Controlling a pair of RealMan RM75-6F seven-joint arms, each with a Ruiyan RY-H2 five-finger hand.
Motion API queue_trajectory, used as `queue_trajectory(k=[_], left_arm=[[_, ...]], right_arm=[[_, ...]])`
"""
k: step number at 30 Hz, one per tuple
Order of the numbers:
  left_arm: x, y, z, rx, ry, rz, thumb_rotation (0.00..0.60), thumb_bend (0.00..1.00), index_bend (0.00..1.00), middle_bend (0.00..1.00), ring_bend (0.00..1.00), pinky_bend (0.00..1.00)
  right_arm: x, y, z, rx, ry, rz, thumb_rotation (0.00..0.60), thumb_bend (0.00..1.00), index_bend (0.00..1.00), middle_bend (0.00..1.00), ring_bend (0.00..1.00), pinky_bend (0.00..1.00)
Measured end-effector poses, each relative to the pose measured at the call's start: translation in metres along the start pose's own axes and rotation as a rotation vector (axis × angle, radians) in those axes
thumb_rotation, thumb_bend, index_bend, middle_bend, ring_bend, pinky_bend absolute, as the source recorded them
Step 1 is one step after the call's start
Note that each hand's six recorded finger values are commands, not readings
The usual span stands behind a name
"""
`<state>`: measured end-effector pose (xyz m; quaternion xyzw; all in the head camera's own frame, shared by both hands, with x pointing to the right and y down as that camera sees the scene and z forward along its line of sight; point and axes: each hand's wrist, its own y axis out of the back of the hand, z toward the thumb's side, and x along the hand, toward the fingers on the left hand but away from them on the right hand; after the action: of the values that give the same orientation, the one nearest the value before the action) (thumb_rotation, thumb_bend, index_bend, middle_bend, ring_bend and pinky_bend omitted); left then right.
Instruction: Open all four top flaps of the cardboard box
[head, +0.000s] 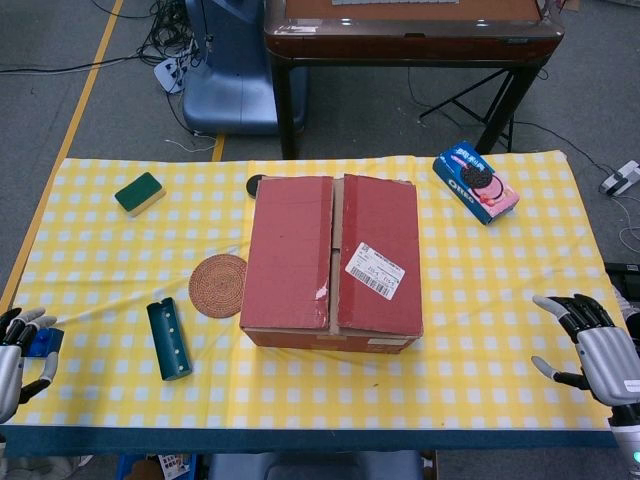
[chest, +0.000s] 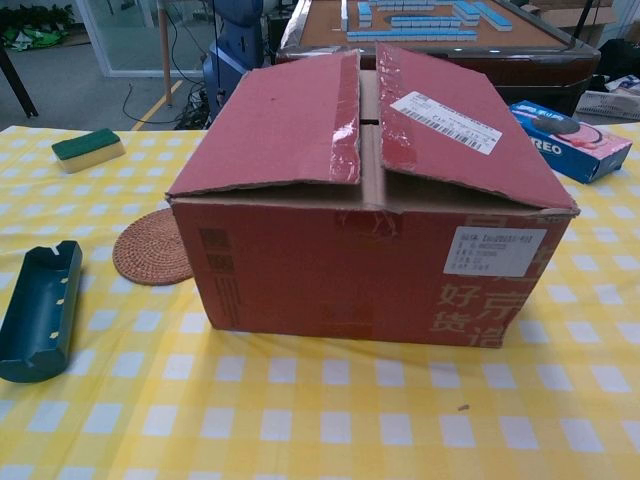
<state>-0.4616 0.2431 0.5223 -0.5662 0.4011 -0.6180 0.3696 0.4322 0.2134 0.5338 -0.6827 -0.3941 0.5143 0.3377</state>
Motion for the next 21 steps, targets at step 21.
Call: queue_trajectory(k=[21], left_arm=[[-0.003,-0.012,-0.001,-0.015,0.0,-0.028,0.6,0.43,0.35,0.22,0.13,0.0]], right_arm=[[-0.002,0.002,0.004,0.004,0.025,0.009,0.6,0.14,0.18,0.22,0.17,0.12]])
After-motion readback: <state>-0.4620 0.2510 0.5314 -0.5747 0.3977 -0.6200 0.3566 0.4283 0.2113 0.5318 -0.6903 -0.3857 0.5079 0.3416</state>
